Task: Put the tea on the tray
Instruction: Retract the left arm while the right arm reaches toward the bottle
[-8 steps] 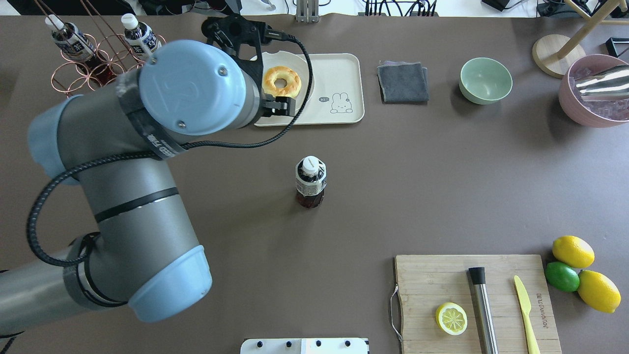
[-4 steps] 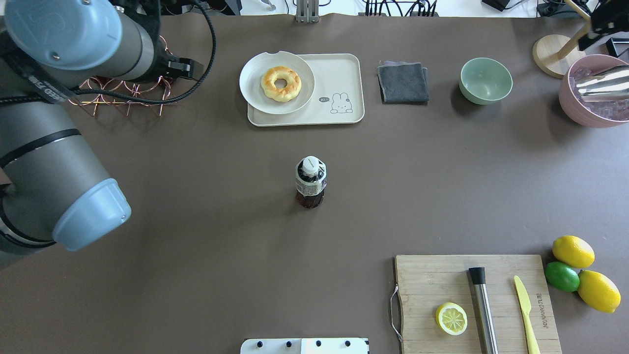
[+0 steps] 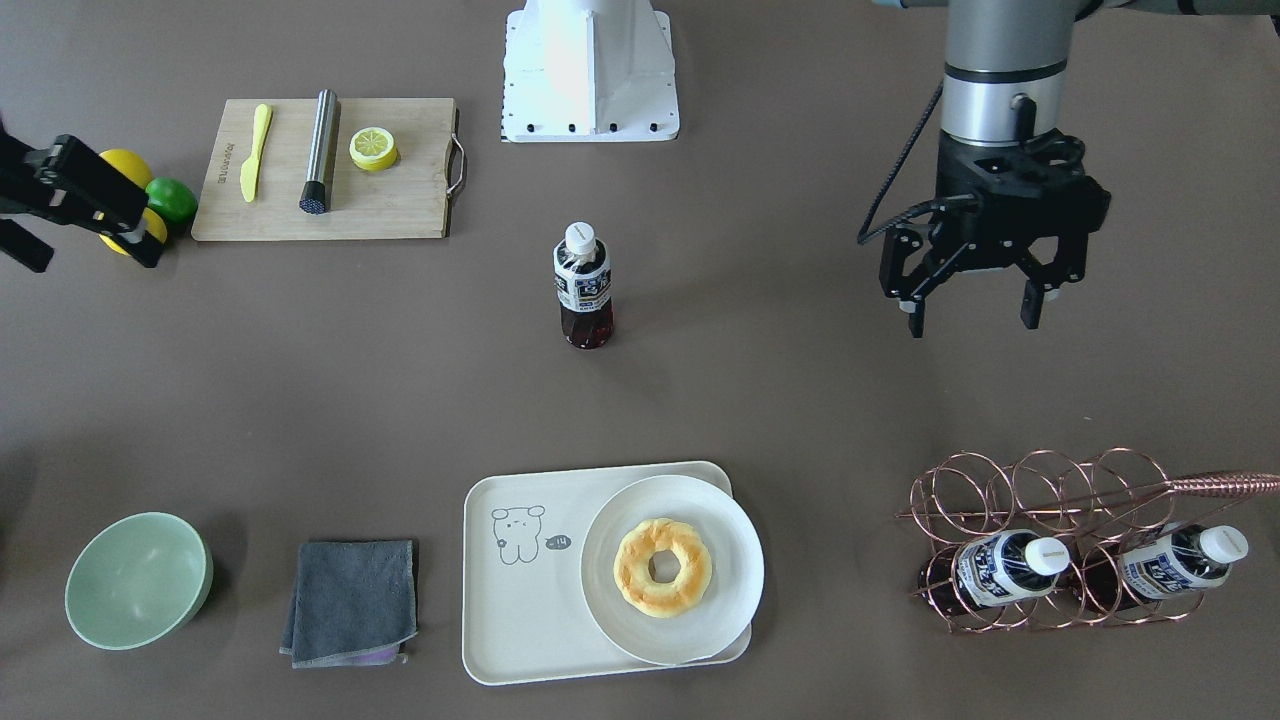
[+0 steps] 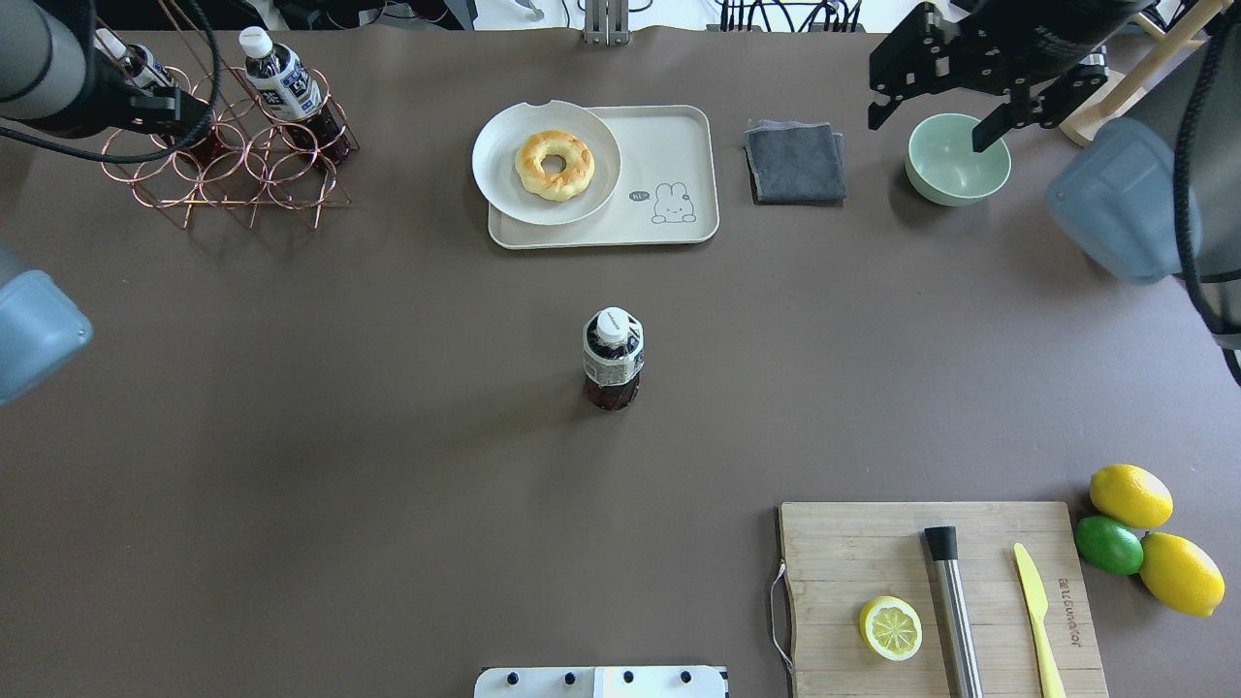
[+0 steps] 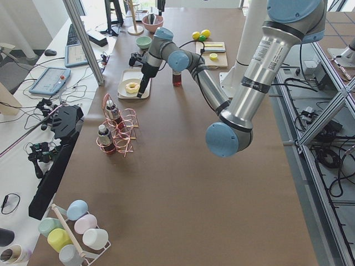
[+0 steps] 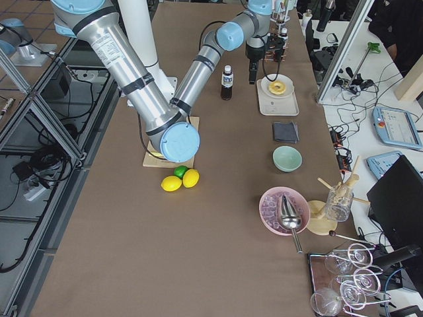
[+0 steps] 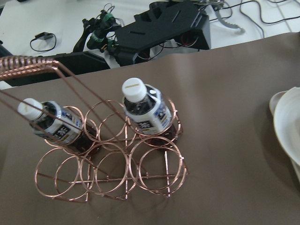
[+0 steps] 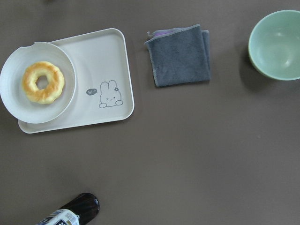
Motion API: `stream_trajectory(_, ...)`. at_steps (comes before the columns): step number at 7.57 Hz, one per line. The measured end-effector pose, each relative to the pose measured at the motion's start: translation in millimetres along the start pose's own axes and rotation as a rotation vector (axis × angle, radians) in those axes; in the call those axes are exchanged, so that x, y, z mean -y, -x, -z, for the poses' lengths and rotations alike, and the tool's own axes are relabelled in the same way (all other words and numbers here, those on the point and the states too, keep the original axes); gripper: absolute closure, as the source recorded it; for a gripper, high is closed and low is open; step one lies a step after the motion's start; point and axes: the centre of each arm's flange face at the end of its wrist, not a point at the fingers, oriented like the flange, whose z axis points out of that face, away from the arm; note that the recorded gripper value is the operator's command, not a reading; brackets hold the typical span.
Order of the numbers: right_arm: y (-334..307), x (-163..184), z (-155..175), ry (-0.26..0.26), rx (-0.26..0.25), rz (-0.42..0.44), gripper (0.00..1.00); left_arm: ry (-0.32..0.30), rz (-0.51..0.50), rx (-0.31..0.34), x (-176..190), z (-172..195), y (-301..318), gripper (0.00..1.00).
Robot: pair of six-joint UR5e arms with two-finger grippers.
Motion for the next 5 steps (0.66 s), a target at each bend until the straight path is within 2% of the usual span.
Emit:
stream_trajectory(1,32.2,-12.8,-7.4,0.001,0.005,-0.005,0.0,0.03,0.042,0.032,1.8,-10.6,44.8,0.02)
stream_trajectory(2,59.0,-26.3,-16.1,-0.003,0.004,-0.005,0.0,0.064,0.037,0.049,6.9,-17.6,86.8,0.02)
stream_trajectory(3,79.6,-39.5,-25.3,-0.005,0.0,-0.009,0.0,0.137,0.008,0.024,15.7,-27.5,136.5,0.02)
stream_trajectory(5,98.3,-54.2,-32.8,-0.003,0.002,-0.019,0.0,0.284,0.049,-0.115,23.2,-46.8,233.5,0.02)
